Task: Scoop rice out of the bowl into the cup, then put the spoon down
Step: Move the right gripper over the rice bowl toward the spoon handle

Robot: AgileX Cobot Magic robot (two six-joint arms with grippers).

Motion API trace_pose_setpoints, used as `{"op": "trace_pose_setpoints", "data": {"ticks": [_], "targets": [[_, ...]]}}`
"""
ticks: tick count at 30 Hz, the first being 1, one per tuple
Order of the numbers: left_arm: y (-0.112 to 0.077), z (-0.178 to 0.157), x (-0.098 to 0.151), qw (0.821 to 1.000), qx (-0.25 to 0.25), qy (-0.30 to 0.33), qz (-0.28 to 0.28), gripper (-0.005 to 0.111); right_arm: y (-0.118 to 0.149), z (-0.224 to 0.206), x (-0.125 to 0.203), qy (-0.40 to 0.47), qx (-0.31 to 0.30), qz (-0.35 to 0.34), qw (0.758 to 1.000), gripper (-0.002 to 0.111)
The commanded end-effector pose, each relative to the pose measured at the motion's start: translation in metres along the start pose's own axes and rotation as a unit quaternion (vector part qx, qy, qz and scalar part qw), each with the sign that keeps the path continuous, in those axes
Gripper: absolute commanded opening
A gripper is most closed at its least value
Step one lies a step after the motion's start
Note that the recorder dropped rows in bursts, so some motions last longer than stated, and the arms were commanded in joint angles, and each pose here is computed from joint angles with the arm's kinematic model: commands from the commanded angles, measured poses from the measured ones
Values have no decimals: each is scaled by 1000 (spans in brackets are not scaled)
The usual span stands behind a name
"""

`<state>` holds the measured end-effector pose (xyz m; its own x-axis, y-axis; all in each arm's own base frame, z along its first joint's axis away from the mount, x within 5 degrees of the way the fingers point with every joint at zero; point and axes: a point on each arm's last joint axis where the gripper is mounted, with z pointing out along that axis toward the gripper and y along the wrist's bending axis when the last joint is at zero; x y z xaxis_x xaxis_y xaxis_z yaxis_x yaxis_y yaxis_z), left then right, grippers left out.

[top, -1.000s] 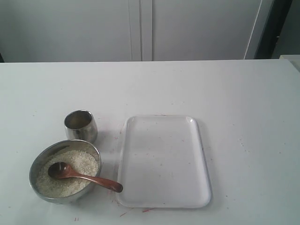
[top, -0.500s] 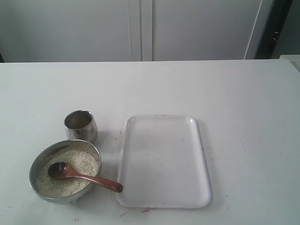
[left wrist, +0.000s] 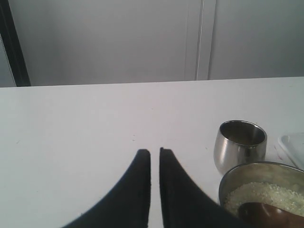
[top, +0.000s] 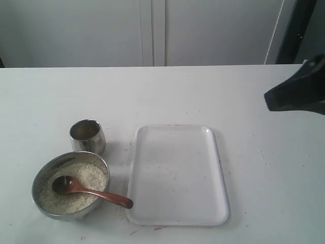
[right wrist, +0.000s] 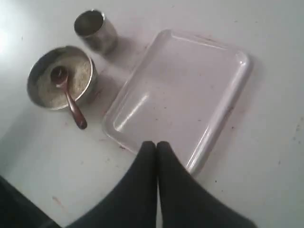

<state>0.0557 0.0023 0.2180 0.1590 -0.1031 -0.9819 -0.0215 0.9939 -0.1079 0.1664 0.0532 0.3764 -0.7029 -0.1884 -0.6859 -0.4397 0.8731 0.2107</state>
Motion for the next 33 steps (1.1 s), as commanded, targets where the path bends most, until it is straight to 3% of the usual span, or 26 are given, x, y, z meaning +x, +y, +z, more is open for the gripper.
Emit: {"op": "trace_pose_setpoints", "data": {"ticks": [1,4,8,14,22,33], "targets": [[0,0,-3,1000,-1,-6,-3,14,19,18,-15,111,59,-79,989,0],[0,0,-3,1000,-1,-6,-3,14,51,38,-27,142,72,-129,979,0],[0,0,-3,1000,-1,-6,-3,14,86,66,-26,177,35,-174,968,0],[0,0,-3,1000,-1,-6,-3,14,112,125,-12,249,26,-204,947,0],[0,0,-3,1000,-1,-6,-3,14,154,159,-14,223,-11,-265,938,0],[0,0,-3,1000,-1,-6,-3,14,174,187,-13,221,-21,-279,934,0]]}}
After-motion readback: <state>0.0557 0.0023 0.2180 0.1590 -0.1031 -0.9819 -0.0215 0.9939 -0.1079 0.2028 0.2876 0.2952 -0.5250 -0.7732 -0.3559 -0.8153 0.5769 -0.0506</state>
